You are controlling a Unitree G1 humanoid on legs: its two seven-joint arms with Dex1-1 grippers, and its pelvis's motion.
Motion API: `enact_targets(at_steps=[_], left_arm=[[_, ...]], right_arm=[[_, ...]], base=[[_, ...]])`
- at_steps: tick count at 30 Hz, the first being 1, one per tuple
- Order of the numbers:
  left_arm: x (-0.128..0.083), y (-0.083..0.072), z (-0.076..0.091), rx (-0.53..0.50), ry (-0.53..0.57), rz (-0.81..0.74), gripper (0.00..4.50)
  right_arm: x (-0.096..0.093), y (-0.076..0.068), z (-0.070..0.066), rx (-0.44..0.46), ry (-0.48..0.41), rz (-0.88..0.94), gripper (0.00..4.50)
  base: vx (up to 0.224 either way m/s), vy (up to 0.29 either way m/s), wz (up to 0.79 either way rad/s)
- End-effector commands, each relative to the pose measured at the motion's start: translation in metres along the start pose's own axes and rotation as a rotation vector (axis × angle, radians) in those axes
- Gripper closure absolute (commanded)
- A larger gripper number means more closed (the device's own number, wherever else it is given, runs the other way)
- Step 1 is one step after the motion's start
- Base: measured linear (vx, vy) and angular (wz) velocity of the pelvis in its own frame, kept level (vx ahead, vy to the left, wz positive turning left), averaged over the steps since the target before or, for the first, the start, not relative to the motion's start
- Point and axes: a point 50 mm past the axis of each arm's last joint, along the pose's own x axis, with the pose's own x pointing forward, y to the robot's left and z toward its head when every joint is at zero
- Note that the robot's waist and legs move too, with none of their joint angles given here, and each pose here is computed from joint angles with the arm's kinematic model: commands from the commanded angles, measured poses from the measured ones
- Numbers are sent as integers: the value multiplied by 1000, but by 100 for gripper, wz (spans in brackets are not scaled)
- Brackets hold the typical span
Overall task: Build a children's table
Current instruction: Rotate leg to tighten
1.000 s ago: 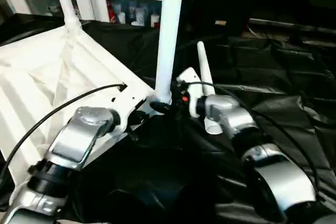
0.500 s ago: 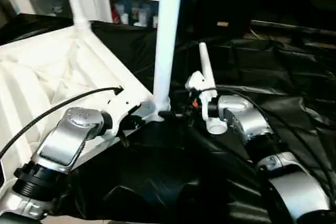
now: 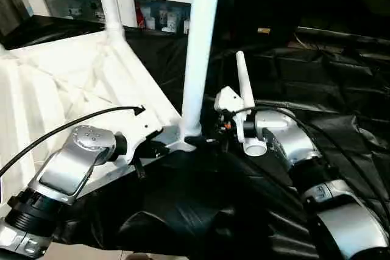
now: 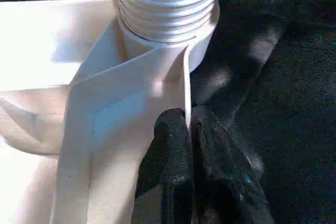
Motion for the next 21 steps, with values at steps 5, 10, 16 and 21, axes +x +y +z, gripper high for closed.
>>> enact_targets(at_steps=[5, 10, 16, 21], left_arm=[[5, -12, 9, 67, -34, -93, 450], [5, -11, 7, 70, -26, -92, 450], [3, -10, 6, 70, -20, -92, 450], [4, -10, 5, 68, -19, -92, 450]], right_arm=[[4, 0, 2, -54, 11, -1, 8], [8, 0, 2, -60, 15, -1, 54], [10, 1, 2, -65, 13, 5, 100], [12, 0, 1, -64, 12, 6, 145]], base=[[0, 0, 0], [0, 0, 0], [0, 0, 0], [0, 0, 0]])
